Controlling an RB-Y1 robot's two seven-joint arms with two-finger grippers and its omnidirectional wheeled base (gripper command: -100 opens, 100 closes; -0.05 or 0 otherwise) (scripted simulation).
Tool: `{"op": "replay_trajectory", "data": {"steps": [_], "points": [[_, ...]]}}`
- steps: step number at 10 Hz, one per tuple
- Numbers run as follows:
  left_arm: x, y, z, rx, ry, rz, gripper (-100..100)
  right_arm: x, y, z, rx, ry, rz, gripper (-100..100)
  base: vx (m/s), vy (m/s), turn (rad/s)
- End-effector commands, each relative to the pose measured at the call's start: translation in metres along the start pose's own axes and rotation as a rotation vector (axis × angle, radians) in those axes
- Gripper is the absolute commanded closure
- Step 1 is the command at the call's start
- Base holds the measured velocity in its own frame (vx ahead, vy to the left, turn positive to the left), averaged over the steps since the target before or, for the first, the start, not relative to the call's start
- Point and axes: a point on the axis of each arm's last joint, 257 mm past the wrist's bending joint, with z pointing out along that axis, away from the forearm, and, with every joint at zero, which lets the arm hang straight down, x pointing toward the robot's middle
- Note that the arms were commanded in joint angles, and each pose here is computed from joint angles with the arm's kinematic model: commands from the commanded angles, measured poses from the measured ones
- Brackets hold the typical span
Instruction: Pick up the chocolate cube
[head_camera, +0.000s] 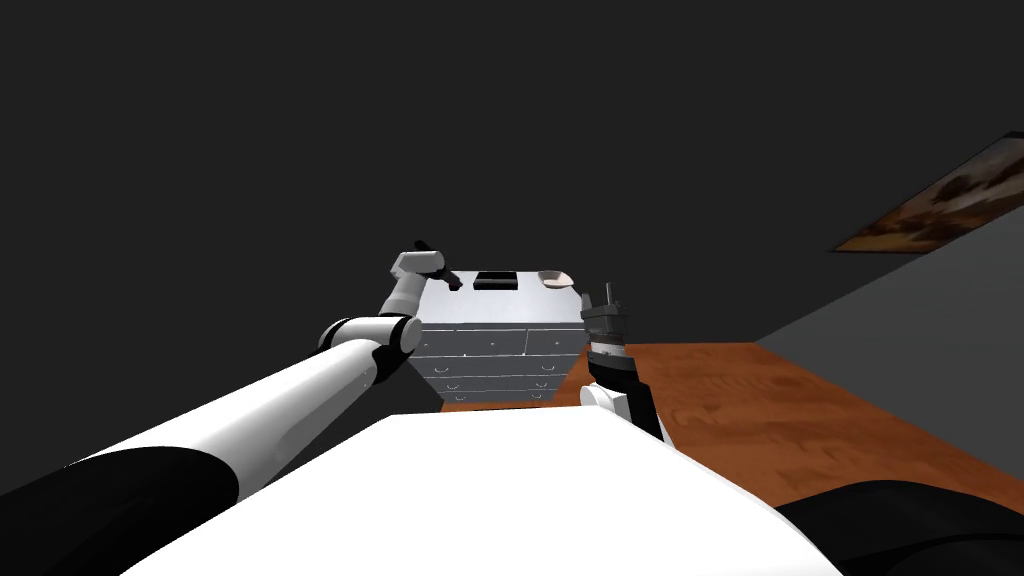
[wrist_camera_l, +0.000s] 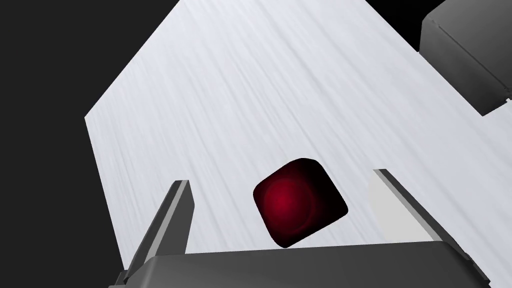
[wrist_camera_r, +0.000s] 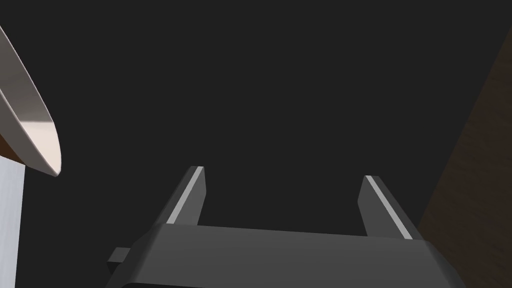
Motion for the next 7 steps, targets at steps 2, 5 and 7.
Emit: {"op": "replay_trajectory", "data": {"steps": [2,5,7], "points": [[-0.006,0.007,-0.002,-0.047,-0.048,-0.021,-100,0.000,0.000,0.000,0.000,0.000,0.000,0,0.020,-0.007,0.058],[-0.013,0.018,-0.006,-0.106,-0.111,-0.049,-100,0.000,0.000,0.000,0.000,0.000,0.000,0,0.033,-0.008,0.059],[-0.021,0.028,-0.009,-0.147,-0.159,-0.067,-100,0.000,0.000,0.000,0.000,0.000,0.000,0,0.037,-0.006,0.037]]}}
